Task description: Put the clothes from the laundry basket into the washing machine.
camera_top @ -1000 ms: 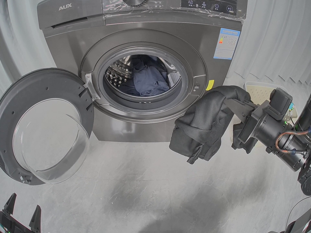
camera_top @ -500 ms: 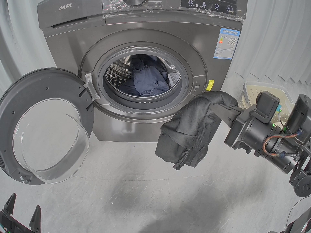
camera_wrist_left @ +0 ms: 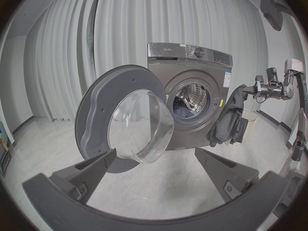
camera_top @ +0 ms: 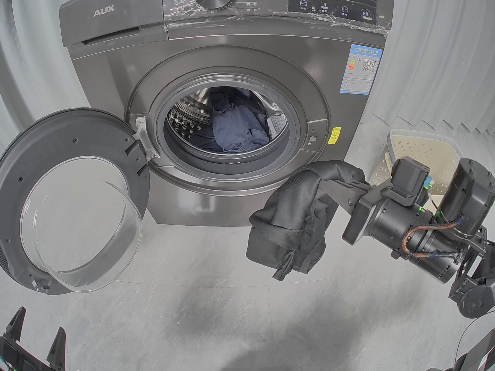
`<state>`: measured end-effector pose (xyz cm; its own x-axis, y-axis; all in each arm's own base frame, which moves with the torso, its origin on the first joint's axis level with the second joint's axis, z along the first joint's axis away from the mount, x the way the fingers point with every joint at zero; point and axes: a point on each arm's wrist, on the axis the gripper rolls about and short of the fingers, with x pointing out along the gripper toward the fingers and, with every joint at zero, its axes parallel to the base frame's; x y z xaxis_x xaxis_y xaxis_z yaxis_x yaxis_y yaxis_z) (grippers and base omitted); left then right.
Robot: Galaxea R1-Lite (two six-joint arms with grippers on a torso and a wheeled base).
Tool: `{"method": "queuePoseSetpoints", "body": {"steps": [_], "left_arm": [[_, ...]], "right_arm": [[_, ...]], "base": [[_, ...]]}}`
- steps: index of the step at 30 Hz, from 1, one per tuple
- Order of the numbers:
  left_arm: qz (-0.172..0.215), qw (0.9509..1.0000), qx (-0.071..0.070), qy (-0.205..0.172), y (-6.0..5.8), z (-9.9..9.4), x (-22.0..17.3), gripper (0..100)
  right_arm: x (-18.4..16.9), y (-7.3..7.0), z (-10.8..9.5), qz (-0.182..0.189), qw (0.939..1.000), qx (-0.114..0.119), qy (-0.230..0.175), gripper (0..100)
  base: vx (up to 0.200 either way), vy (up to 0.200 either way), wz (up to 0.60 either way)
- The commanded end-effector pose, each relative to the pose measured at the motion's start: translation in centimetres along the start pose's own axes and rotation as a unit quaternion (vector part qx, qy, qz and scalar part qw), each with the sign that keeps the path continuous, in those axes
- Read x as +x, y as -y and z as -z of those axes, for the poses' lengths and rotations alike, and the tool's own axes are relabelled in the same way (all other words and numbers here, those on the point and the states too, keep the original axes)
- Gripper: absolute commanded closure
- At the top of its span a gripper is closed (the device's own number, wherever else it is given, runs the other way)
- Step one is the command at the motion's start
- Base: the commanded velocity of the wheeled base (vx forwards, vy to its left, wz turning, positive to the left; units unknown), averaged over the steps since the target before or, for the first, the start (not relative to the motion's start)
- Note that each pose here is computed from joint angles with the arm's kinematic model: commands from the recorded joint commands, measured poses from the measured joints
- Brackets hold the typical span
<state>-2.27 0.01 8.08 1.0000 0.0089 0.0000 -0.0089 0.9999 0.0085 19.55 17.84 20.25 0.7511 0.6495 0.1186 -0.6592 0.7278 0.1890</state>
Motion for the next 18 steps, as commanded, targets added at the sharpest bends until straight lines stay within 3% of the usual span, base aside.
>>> {"method": "queuePoseSetpoints", "body": {"steps": [1,3,5,7,9,10,11,18], "left_arm": [[0.0,1.0,-0.003,0.009,0.0,0.3,0.0,0],[0.002,0.998,-0.011,0.062,0.0,-2.2,-0.6,0],[0.012,0.9961,-0.015,0.086,0.0,-4.9,-1.1,0],[0.028,0.9965,-0.014,0.077,-0.1,-5.7,-0.9,0],[0.094,0.9951,-0.015,0.025,0.0,-6.3,0.5,0],[0.096,0.995,-0.015,0.022,0.1,-6.4,0.6,0],[0.119,0.9927,-0.015,-0.012,0.2,-7.0,1.9,0],[0.204,0.9776,-0.009,-0.05,1.3,-9.8,6.3,0]], "right_arm": [[1.6,-0.3,0.5,-0.006,1.0,0.004,0.004,100],[2.8,-0.7,0.7,-0.015,0.9997,0.007,0.016,100],[4.0,-1.0,1.1,-0.021,0.9994,0.008,0.028,100],[4.7,-1.1,1.4,-0.024,0.9991,0.008,0.033,100],[6.0,-1.6,2.1,-0.027,0.9987,0.01,0.041,100],[6.1,-1.6,2.1,-0.026,0.9988,0.009,0.041,100],[6.4,-1.6,2.1,-0.019,0.9987,0.01,0.046,100],[6.7,-1.9,1.8,-0.023,0.9983,0.009,0.053,100]], "base": [[0.0,0.0,0.0],[0.0,0.0,0.0],[0.0,0.0,0.0],[0.0,0.0,0.0],[0.0,0.0,0.0],[0.0,0.0,0.0],[0.0,0.0,0.0],[0.0,0.0,0.0]]}}
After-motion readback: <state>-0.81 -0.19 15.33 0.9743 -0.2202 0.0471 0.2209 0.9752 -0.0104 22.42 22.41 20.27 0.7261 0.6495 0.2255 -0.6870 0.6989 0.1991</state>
